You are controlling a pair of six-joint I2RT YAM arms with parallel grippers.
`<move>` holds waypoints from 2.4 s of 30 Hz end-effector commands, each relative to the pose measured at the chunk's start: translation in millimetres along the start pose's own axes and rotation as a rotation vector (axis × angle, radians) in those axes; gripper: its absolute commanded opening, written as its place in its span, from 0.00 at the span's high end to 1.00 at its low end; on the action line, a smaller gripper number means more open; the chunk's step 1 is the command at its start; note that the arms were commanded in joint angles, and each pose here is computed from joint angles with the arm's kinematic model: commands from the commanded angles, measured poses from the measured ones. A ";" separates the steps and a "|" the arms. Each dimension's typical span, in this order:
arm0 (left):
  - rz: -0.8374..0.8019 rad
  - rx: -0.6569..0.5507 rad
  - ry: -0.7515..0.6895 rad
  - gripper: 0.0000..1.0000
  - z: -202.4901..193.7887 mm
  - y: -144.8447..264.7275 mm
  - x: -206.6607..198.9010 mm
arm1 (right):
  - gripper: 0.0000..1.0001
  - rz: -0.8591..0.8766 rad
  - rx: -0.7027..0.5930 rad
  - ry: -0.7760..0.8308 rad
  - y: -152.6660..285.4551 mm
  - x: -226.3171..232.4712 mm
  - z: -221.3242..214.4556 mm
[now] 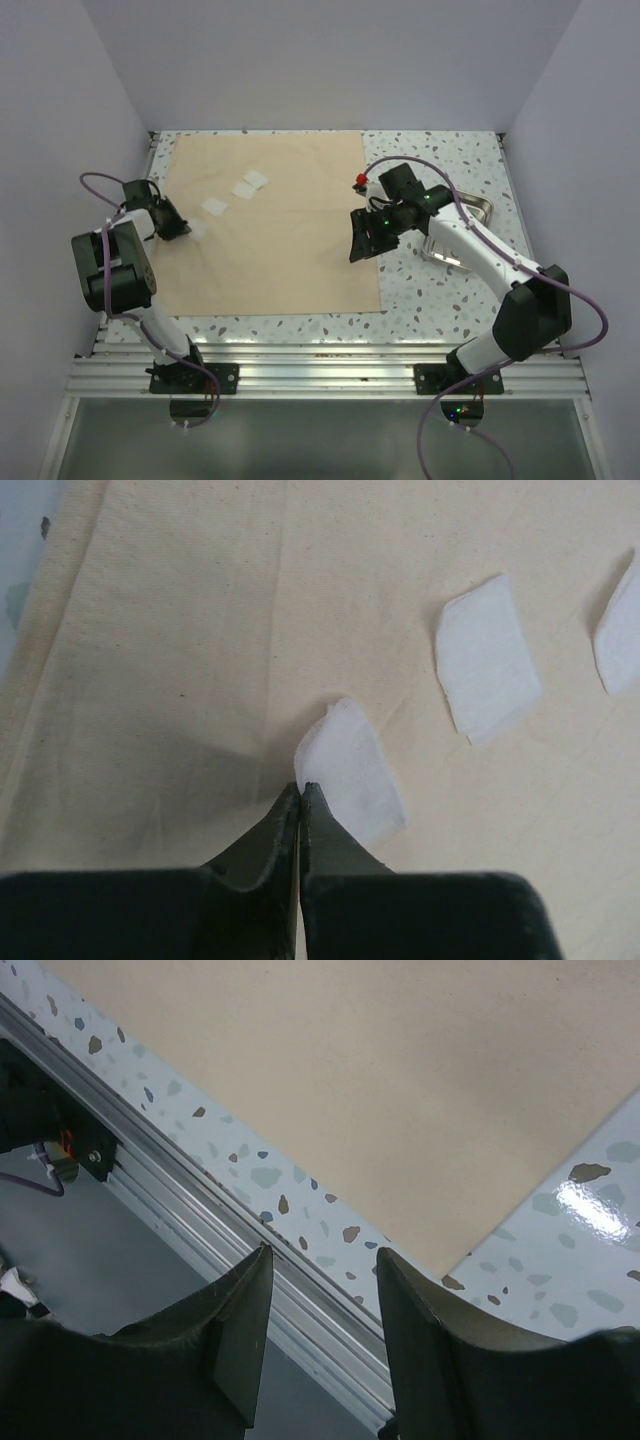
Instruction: Prepare the surgical pack
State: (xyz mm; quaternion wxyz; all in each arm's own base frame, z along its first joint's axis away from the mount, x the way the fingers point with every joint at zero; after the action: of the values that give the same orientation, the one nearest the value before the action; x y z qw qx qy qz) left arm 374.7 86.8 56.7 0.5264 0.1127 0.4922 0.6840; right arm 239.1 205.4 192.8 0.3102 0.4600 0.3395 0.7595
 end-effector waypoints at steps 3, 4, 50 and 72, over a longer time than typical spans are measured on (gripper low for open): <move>-0.118 -0.120 -0.024 1.00 41.3 26.3 -26.9 | 0.50 0.021 -0.016 0.030 5.7 7.4 7.9; -0.149 -0.151 -0.021 1.00 50.6 35.8 -36.1 | 0.51 0.022 -0.015 0.029 5.3 7.4 7.9; -0.535 0.014 0.110 1.00 58.3 -20.3 -75.1 | 0.51 -0.007 0.036 0.004 -7.0 -0.4 11.8; -0.495 0.076 0.104 1.00 48.5 -26.8 -65.7 | 0.51 -0.008 0.045 -0.002 -9.5 -1.3 12.0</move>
State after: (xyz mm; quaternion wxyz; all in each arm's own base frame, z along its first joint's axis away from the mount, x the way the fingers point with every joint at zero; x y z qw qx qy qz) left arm 445.7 50.9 75.5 0.6339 -0.0257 0.5712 0.5209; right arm 248.3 209.6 179.7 0.3089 0.4733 0.3607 0.7419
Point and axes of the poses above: each gripper's point midway between its finger pads, its own y axis back along the fingers, its own x axis along the line the jaws close on, z = x × y, the point moved 4 cm from there along y, back along the fingers, and after that the axes turned 3 degrees about -y, right-handed, at the moved point
